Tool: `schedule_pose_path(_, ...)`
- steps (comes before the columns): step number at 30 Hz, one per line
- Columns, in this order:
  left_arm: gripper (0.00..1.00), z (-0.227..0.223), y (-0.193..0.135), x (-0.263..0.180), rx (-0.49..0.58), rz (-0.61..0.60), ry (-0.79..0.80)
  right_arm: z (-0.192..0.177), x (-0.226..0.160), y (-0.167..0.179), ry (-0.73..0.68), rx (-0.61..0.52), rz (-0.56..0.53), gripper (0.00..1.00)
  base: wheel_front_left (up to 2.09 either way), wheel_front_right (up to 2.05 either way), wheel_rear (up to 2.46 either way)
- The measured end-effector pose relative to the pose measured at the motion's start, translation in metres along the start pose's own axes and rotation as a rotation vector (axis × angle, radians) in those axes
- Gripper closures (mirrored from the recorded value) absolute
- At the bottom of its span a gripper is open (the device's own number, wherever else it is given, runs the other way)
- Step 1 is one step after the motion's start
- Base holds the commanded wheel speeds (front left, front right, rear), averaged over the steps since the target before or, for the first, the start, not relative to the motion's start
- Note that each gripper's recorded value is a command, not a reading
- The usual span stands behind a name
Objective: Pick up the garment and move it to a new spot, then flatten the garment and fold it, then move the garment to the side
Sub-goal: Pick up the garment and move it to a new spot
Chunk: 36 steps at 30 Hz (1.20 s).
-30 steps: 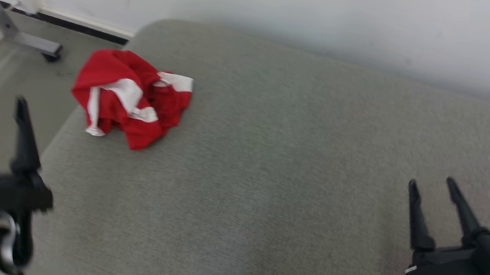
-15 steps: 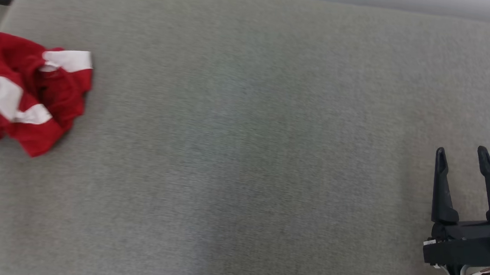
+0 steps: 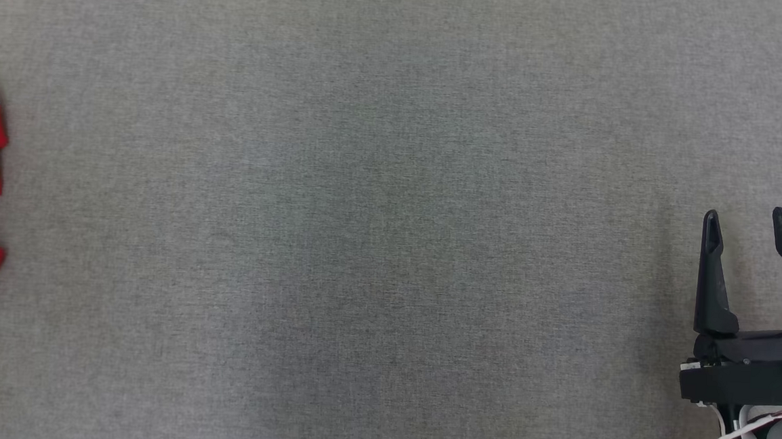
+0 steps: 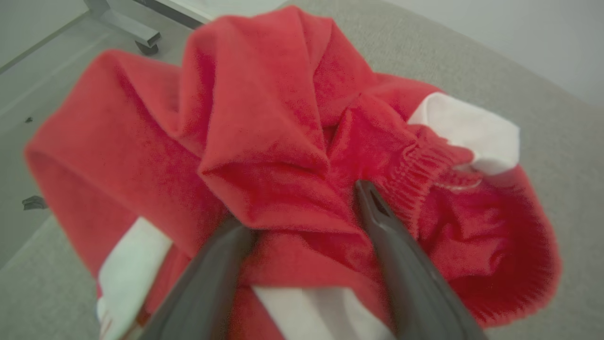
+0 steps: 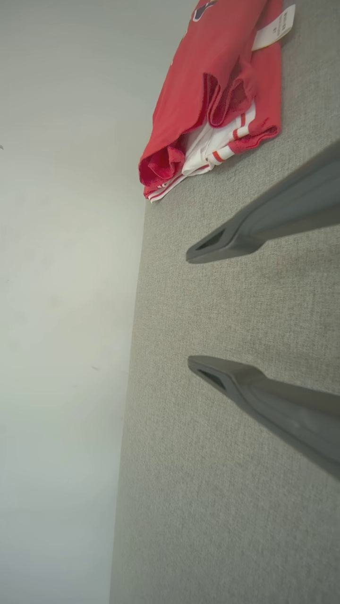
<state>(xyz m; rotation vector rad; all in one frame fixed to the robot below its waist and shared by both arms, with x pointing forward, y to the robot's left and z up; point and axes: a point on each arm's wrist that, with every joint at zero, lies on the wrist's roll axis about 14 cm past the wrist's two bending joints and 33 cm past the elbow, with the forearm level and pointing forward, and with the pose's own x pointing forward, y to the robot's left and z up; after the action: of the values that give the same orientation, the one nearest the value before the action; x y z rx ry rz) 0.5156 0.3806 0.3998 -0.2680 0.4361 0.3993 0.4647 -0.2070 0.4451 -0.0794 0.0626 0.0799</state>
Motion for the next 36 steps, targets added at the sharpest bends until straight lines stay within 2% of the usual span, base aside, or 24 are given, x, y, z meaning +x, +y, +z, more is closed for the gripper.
schedule_pose_path(3, 0.0, -0.023, -0.003, 0.003, -0.023, -0.01, 0.086, -0.001, -0.003, -0.004, 0.006, -0.005, -0.012, 0.0, 0.0, 0.0, 0.0)
schedule_pose_path(4, 0.2, -0.023, -0.003, 0.004, -0.037, -0.01, 0.084, 0.0, -0.003, -0.003, 0.004, -0.004, -0.011, 0.0, 0.0, 0.0, 0.0)
schedule_pose_path(5, 0.2, -0.023, -0.003, 0.004, -0.037, -0.01, 0.084, 0.0, -0.003, -0.003, 0.004, -0.004, -0.011, 0.0, 0.0, 0.0, 0.0)
schedule_pose_path(6, 1.0, -0.024, -0.001, 0.003, -0.037, -0.006, 0.084, 0.001, -0.002, -0.002, -0.001, -0.003, -0.007, 0.0, 0.0, 0.0, 0.0)
schedule_pose_path(13, 1.0, -0.002, -0.004, -0.001, -0.022, -0.022, -0.02, 0.008, -0.001, 0.002, -0.02, 0.005, -0.001, 0.0, 0.0, 0.0, 0.0)
schedule_pose_path(18, 1.0, 0.054, -0.019, -0.01, 0.0, -0.075, -0.224, 0.016, -0.006, 0.005, -0.04, 0.023, 0.001, 0.0, 0.0, 0.0, 0.0)
schedule_pose_path(25, 1.0, 0.129, -0.06, -0.042, 0.042, -0.209, -0.441, 0.03, -0.019, 0.009, -0.076, 0.056, -0.003, 0.0, 0.0, 0.0, 0.0)
schedule_pose_path(31, 1.0, 0.196, -0.124, -0.087, 0.088, -0.391, -0.62, 0.04, -0.038, 0.005, -0.101, 0.089, -0.033, 0.0, 0.0, 0.0, 0.0)
schedule_pose_path(36, 1.0, 0.218, -0.212, -0.129, 0.096, -0.614, -0.699, 0.041, -0.056, -0.008, -0.103, 0.104, -0.088, 0.0, 0.0, 0.0, 0.0)
